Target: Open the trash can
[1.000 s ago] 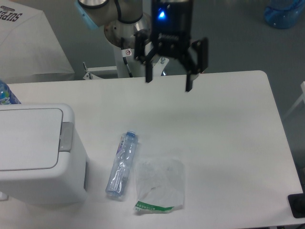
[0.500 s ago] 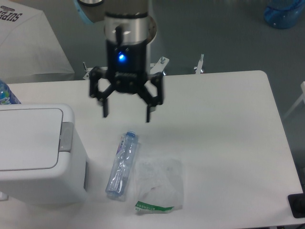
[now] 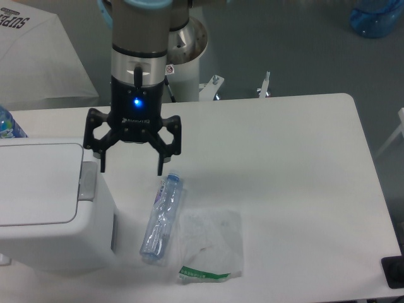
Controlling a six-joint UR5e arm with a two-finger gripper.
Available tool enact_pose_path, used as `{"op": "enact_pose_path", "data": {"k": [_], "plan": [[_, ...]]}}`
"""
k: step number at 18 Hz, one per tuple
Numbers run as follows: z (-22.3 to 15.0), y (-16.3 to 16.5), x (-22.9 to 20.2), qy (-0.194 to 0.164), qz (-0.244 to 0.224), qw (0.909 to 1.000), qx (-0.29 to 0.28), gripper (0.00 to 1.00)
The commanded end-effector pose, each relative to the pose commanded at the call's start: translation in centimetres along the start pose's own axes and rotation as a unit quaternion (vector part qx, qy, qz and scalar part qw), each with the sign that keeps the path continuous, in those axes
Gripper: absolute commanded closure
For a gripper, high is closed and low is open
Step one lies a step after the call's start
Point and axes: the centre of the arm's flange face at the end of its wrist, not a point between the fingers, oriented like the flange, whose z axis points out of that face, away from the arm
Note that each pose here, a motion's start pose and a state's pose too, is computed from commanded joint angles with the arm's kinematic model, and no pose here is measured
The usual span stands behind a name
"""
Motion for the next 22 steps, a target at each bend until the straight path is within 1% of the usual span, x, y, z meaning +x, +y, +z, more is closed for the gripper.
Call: {"op": "enact_pose_path", "data": {"k": [10, 22], "plan": [[0.7, 0.3, -0.1, 0.001, -0.002, 1.0, -0.007, 0.0], [2.9, 0.4, 0.5, 0.005, 0.003, 0.9997, -0.023, 0.0]]}}
